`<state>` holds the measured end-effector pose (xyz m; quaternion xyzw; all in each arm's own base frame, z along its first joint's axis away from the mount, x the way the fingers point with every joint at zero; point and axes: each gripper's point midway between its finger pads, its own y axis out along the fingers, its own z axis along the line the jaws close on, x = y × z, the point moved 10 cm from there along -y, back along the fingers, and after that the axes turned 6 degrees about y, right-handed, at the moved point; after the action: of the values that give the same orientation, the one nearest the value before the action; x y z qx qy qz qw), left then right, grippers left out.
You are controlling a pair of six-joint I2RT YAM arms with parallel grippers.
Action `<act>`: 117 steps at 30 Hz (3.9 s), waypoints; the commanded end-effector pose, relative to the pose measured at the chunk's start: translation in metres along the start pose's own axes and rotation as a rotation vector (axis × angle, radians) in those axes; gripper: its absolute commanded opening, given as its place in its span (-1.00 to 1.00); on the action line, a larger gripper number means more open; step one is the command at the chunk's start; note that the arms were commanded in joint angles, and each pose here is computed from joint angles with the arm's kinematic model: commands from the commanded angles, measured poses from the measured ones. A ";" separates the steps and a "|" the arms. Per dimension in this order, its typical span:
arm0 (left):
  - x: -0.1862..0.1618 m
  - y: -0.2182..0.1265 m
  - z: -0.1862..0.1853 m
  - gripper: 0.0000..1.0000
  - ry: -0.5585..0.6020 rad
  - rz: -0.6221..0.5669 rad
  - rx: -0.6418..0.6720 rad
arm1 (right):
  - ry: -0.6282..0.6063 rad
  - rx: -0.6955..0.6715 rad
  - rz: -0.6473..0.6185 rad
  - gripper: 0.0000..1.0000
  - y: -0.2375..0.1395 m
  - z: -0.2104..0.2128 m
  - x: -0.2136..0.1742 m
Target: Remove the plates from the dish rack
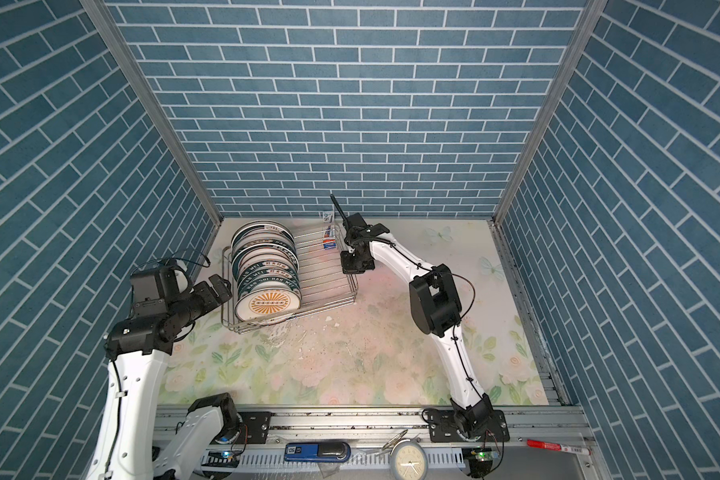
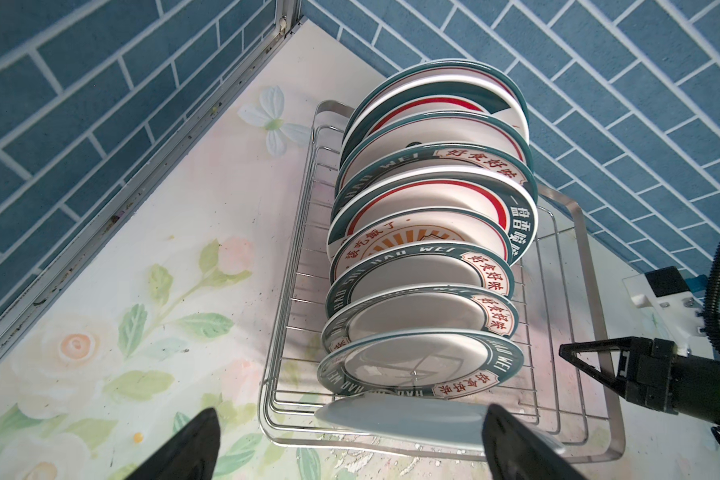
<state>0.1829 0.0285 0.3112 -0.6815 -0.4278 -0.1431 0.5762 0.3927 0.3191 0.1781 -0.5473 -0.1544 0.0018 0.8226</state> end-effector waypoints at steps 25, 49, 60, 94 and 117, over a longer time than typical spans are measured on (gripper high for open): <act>0.004 0.000 -0.018 0.99 0.162 0.078 -0.231 | -0.005 0.064 0.033 -1.00 0.018 -0.062 0.042; 0.008 0.005 -0.023 0.99 0.169 0.017 -0.301 | -0.053 0.052 -0.029 -0.97 0.018 -0.059 0.061; 0.010 -0.007 -0.016 0.99 0.143 -0.080 -0.196 | -0.072 0.072 -0.081 -0.87 0.017 -0.055 0.070; 0.007 0.006 -0.038 0.99 0.252 0.128 -0.284 | -0.144 0.023 -0.304 0.59 -0.116 -0.043 0.062; -0.025 0.002 -0.138 0.95 0.945 0.193 -0.133 | 0.014 -0.043 -0.377 0.98 -0.164 -0.109 -0.115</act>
<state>0.2118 -0.1073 0.3291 -0.6520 -0.0614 -0.3923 0.6459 0.2938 0.1422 0.2602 -0.5264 -0.2482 -0.1413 0.8008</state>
